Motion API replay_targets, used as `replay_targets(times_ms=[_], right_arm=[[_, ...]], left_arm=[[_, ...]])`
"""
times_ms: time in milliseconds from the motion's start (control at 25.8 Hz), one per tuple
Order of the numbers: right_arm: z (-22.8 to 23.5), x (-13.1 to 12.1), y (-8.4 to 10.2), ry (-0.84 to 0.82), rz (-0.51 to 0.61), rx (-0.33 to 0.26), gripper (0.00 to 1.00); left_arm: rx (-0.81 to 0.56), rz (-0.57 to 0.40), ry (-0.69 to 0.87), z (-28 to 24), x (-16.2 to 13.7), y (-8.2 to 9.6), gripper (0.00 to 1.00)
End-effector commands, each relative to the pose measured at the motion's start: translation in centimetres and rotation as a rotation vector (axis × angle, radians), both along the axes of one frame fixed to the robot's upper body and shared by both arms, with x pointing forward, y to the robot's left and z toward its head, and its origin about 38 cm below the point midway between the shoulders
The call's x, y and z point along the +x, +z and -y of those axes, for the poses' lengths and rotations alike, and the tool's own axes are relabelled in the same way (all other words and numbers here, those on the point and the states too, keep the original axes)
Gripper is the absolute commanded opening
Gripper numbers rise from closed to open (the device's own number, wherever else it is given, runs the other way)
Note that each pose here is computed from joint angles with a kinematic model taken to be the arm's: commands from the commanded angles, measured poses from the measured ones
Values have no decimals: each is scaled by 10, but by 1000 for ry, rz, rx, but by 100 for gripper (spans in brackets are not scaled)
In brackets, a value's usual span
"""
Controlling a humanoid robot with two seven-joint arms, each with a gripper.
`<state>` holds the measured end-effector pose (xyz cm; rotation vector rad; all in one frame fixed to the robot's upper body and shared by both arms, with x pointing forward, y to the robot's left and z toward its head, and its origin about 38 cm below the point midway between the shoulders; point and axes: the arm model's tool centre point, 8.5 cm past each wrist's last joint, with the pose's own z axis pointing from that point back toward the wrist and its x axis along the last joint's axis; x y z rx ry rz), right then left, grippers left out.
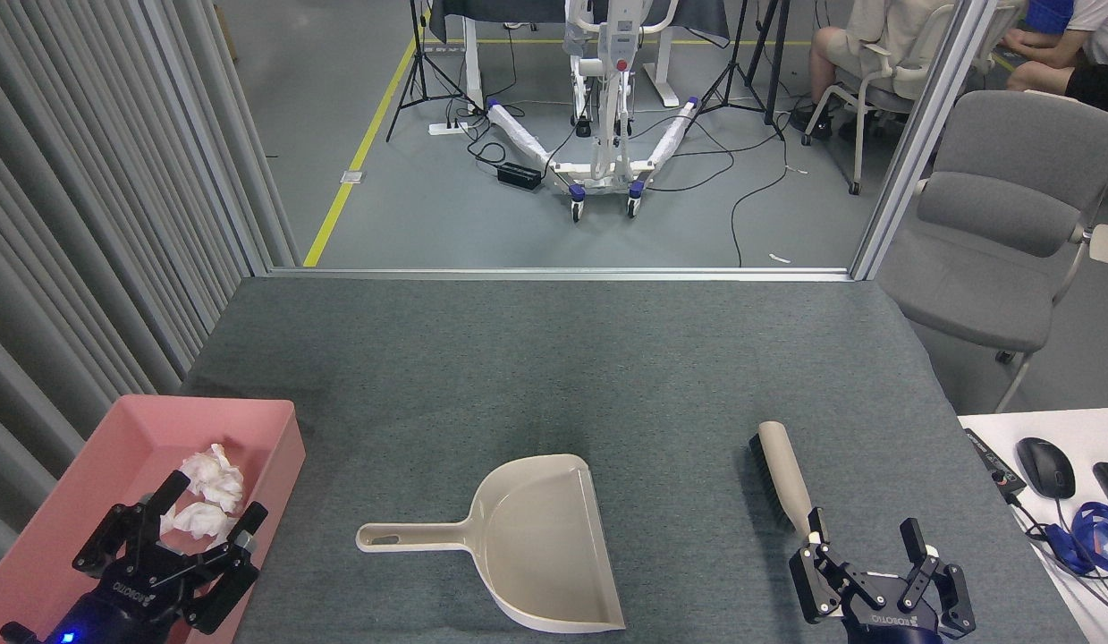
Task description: Sweep and dump garbage into bin
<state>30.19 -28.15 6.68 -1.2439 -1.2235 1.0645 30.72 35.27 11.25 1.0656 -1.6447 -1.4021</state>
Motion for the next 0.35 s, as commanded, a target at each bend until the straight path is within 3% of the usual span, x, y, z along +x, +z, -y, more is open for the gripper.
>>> replay_targets(times_ms=[0,155,310], right_arm=[[0,0,-1,1,-3,1,98],[0,0,0,0,-1,1,98],[0,0,0,0,0,1,98]], left_arm=[[-20,-2,-79,7,-7,0,100],[-11,1,-83,3,-4,2,100],[-8,25,49,-38,-6,10,100]])
